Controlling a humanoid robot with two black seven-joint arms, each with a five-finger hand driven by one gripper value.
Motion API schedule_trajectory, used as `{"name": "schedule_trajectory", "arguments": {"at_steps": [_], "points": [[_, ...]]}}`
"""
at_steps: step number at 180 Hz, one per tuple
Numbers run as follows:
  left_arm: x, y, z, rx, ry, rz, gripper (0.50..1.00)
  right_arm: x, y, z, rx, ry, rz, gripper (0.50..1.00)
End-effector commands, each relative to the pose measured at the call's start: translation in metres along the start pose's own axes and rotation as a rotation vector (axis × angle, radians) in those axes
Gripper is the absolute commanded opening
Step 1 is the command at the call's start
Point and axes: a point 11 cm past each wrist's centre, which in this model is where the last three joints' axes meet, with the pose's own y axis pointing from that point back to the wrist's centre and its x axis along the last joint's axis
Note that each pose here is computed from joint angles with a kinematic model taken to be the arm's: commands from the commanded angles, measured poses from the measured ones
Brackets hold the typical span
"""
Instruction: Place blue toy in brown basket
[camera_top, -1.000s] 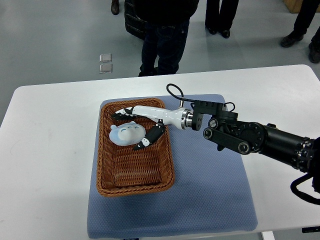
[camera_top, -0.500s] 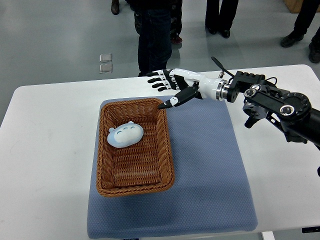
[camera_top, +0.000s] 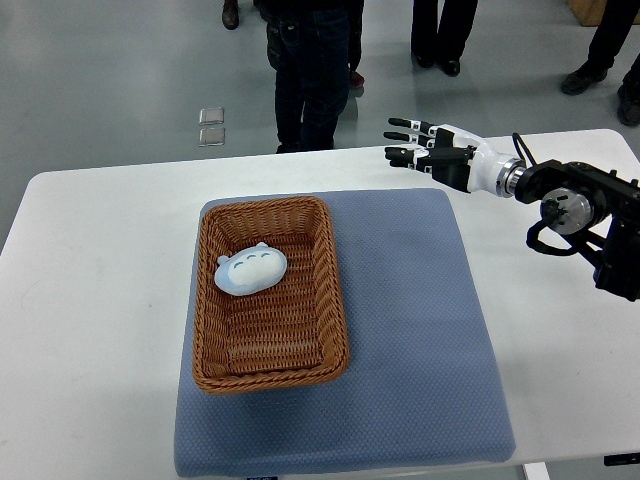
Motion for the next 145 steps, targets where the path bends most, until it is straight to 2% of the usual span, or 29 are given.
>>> {"name": "schedule_trajectory", "arguments": {"at_steps": [1, 74, 145], "points": [[0.0, 0.0, 0.0, 0.0, 0.0, 0.0, 1.0, 0.008, 0.002, 0.005, 0.009, -0.061, 0.03, 0.907], [0.0, 0.0, 0.0, 0.001, 0.0, 0.0, 1.0, 0.015, 0.002, 0.006, 0.047, -0.126, 0.075, 0.909], [0.0, 0.0, 0.0, 0.0, 0.0, 0.0, 1.0, 0.017, 0.004, 0.02, 0.028, -0.133, 0.084, 0.911]]}}
